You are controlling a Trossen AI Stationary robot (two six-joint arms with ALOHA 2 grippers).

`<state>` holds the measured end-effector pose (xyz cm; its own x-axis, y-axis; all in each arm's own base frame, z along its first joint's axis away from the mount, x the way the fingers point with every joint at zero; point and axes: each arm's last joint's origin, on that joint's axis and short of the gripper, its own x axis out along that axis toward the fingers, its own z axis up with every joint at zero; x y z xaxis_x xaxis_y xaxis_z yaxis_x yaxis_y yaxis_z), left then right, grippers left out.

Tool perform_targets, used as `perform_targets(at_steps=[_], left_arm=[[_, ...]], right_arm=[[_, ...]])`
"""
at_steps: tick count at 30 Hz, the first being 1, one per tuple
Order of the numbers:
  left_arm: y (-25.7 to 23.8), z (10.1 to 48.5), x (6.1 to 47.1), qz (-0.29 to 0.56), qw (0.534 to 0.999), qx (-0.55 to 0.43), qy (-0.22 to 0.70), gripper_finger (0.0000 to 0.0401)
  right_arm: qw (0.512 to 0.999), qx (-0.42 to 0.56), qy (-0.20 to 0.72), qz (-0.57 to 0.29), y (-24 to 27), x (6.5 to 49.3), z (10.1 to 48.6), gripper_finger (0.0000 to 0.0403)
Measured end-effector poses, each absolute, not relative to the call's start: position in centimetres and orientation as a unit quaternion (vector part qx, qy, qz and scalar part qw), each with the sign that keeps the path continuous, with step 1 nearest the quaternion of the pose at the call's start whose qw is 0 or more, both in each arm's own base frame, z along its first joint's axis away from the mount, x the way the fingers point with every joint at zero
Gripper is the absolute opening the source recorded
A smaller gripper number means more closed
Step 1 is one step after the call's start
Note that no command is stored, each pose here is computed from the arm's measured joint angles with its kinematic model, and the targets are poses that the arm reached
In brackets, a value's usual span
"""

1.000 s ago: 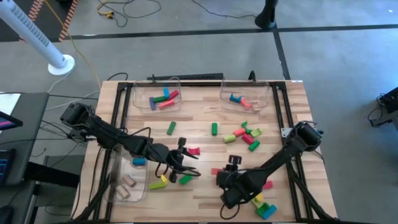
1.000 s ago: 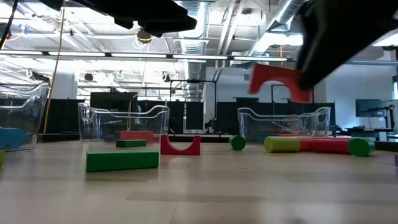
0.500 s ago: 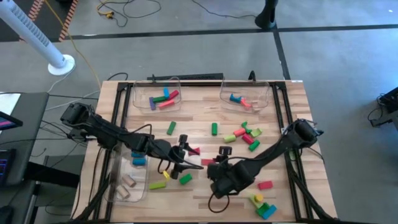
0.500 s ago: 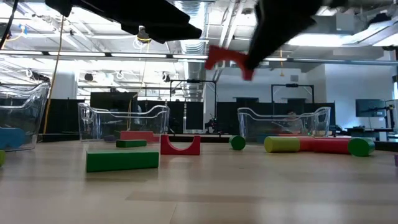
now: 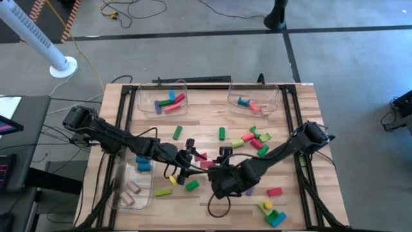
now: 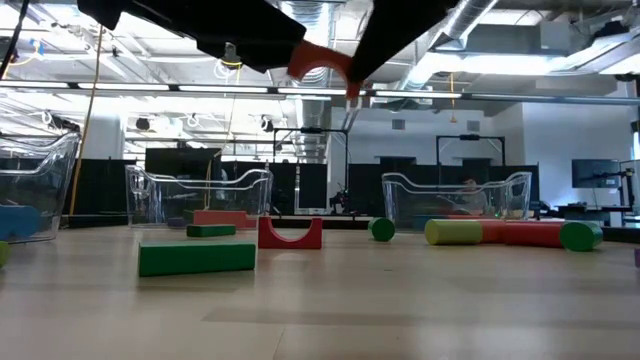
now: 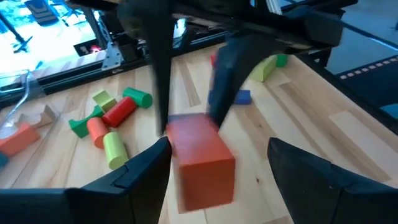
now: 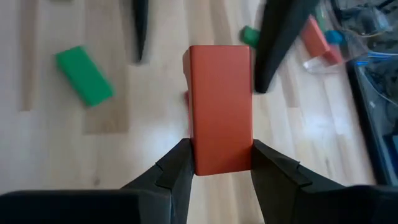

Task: Sort blocks by size
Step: Put the orange arch block into the top right transparent bin

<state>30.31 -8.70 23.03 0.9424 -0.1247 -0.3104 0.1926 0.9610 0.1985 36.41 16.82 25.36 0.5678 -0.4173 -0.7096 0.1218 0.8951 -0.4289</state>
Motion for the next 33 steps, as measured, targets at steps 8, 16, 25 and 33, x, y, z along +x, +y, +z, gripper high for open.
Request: perform_targets(at_steps=[8,16,25,33], left_arm=[[-8.7,23.0,30.3,-0.072,0.98,0.11,0.151,0.0259],[-8.4,23.0,30.3,-0.037,0.979,0.13,0.155,0.0259],[-8.3,23.2,30.4,-0.037,0.974,0.168,0.147,0.0259],[-7.6,23.5,29.9,0.035,0.964,0.205,0.165,0.0259]], right_arm=[[0.874,-0.176,0.428,-0.149,16.6,36.9,25.5,0.0166],[0.869,-0.181,0.436,-0.15,16.5,36.7,25.4,0.0166],[0.836,-0.179,0.484,-0.184,14.7,36.2,25.0,0.0166],[0.808,-0.182,0.518,-0.213,12.0,36.4,24.8,0.0166]])
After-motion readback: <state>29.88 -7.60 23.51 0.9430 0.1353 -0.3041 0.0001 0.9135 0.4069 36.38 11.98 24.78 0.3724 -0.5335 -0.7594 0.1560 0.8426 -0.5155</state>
